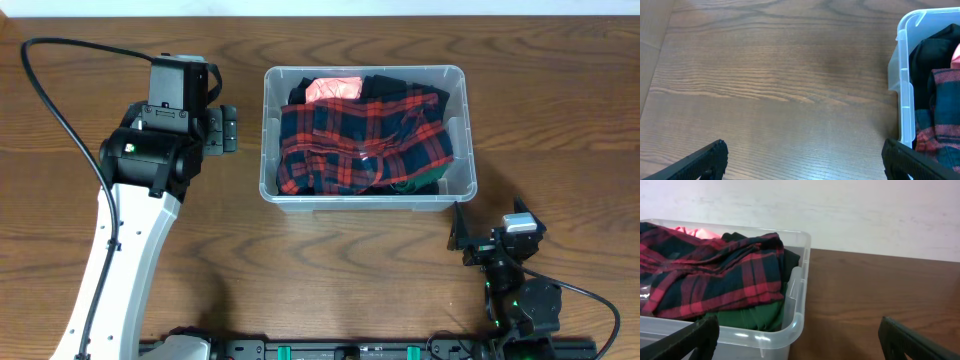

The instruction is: Pack container

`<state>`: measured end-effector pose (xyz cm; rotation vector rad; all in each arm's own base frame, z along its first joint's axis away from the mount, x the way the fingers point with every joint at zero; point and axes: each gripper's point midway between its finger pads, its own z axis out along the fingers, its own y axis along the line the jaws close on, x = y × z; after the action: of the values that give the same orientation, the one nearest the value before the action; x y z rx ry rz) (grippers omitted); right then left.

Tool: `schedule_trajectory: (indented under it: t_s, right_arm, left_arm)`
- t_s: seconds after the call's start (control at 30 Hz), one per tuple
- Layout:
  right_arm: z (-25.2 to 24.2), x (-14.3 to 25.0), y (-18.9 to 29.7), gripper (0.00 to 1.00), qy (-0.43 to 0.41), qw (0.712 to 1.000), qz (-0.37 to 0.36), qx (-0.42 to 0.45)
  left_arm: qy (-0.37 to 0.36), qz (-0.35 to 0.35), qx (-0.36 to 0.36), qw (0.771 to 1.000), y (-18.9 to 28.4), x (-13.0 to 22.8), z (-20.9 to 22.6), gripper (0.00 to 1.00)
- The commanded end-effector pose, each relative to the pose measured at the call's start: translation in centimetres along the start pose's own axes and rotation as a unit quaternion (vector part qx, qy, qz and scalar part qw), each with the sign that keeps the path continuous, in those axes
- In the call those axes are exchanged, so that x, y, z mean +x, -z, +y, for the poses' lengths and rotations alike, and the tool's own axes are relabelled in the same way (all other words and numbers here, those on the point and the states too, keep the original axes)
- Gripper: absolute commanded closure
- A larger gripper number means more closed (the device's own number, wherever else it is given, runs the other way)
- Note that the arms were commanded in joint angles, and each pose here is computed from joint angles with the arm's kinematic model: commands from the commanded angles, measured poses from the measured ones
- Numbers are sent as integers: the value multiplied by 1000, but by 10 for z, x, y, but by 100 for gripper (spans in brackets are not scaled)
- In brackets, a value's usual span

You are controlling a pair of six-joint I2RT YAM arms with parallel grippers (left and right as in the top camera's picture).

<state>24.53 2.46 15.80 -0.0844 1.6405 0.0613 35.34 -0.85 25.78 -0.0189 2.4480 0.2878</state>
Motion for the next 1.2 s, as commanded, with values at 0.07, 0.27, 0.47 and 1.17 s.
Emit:
schedule_trajectory:
  t_s: [0.07, 0.27, 0.47, 1.17]
  right_arm:
    - [-5, 0, 0, 1, 5, 1000, 0, 12]
    - [-5, 0, 0, 1, 5, 1000, 0, 12]
    - [-5, 0, 0, 1, 5, 1000, 0, 12]
    - [-5, 0, 0, 1, 5, 1000, 0, 12]
  left_arm:
    - [-1, -7, -7, 1000, 4, -5, 5, 2]
    - [-1, -7, -7, 1000, 4, -5, 5, 2]
    - [-8, 15, -9, 1000, -2, 7, 4, 2]
    - [-3, 64, 135, 989, -37, 112, -52, 2]
